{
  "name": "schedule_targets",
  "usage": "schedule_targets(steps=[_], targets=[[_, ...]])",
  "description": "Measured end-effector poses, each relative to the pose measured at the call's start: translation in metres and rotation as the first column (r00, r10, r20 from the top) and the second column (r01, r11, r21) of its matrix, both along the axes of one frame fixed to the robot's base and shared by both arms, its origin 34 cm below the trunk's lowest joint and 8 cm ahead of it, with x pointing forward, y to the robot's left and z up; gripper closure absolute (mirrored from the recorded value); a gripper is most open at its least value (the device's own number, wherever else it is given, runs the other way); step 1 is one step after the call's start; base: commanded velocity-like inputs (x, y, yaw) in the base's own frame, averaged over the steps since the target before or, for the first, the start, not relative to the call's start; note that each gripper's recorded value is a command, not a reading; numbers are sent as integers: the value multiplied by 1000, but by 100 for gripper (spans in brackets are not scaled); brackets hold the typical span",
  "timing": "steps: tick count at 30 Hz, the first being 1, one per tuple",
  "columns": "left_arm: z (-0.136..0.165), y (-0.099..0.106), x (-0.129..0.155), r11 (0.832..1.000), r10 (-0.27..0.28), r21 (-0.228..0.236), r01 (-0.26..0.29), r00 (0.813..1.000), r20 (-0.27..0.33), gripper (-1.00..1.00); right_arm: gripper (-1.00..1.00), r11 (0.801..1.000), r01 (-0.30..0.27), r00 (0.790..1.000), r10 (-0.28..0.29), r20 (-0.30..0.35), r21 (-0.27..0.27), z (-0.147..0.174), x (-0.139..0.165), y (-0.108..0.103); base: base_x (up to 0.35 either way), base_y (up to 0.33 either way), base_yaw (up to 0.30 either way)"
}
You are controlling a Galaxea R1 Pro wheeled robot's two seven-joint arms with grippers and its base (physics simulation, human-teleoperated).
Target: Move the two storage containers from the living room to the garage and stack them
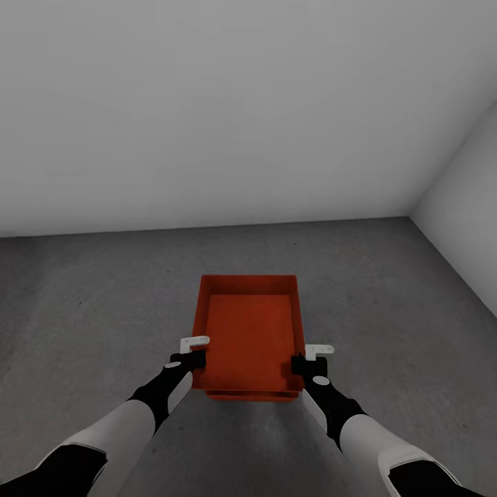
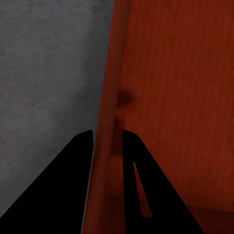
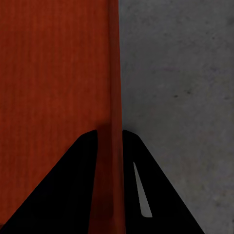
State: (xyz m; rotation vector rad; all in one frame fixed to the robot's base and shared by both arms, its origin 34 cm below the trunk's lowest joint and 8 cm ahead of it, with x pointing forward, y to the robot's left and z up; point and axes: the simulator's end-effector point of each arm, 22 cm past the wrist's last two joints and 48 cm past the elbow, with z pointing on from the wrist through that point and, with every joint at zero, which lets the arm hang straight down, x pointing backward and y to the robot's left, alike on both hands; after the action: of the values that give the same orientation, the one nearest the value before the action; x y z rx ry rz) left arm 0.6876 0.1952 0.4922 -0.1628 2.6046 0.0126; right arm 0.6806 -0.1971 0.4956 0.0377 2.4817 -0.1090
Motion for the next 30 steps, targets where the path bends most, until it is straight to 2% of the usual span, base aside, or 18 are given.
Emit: schedule_targets(steps=[5, 30], targets=[[-8, 0, 0, 1000, 0, 0, 0, 1000, 0, 100, 100, 1000, 0, 1000, 0, 0, 0, -8, 0, 0, 0, 0, 0], [-8, 0, 0, 1000, 0, 0, 0, 1000, 1, 100, 100, 1000, 0, 1000, 0, 1, 0, -8, 0, 0, 0, 0, 0]])
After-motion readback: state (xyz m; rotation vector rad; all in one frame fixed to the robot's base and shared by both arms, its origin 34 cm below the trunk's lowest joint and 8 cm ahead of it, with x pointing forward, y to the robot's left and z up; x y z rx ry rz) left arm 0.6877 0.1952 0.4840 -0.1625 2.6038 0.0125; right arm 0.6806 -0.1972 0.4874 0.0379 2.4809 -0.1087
